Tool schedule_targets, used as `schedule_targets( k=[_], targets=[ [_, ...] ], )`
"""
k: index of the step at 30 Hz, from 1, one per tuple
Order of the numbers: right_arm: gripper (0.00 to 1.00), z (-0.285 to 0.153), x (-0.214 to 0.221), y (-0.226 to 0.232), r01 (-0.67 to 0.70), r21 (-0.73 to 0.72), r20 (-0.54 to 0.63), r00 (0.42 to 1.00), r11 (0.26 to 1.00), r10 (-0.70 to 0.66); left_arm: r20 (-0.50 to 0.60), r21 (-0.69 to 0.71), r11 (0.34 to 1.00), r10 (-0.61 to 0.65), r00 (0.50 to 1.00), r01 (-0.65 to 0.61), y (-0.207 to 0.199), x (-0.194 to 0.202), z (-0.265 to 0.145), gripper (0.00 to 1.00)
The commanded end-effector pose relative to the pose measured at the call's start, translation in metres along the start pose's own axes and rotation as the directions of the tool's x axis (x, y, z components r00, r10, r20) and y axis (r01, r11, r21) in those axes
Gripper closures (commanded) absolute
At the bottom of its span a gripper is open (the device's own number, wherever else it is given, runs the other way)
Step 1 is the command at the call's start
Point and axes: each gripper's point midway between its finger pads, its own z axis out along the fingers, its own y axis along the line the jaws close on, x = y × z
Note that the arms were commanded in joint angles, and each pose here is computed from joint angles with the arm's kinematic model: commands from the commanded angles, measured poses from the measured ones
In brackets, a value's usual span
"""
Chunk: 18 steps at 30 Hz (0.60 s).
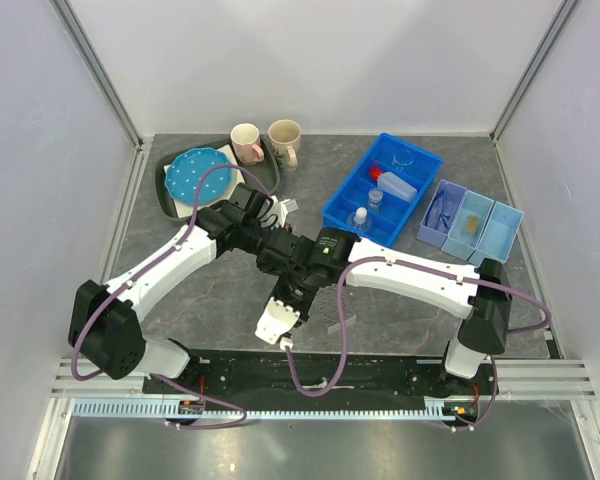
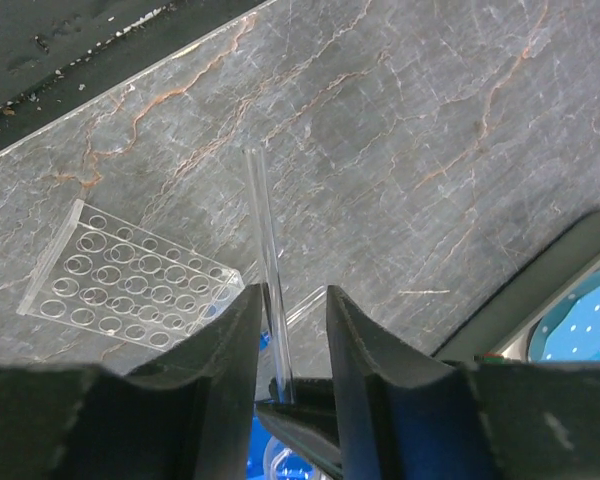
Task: Organize the chemistry lab equipment
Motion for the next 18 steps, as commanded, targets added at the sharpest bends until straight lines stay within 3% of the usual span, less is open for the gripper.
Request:
schedule_targets(
  k=[1, 14, 18],
  targets=[
    [0.64, 0.000, 0.000, -0.016, 0.064, 0.030, -0.024, 0.998, 0.997, -0.063, 0.005, 0.072, 0.994, 0.080, 0.997, -0.080, -0.016, 0.006, -0.006, 0.93],
    [0.87, 0.003, 0.002, 0.000, 0.071, -0.018, -0.041, 0.997, 0.997, -0.072, -0.027, 0.139, 0.986, 0.101, 0.994, -0.097, -0.029, 0.011, -0.008, 0.92],
    [0.88, -0.001, -0.007, 0.002, 0.043, -0.017, -0.003, 0.999, 0.999, -0.043, -0.080, 0.226, 0.970, 0.113, 0.990, -0.092, -0.043, 0.016, -0.011, 0.80]
  ],
)
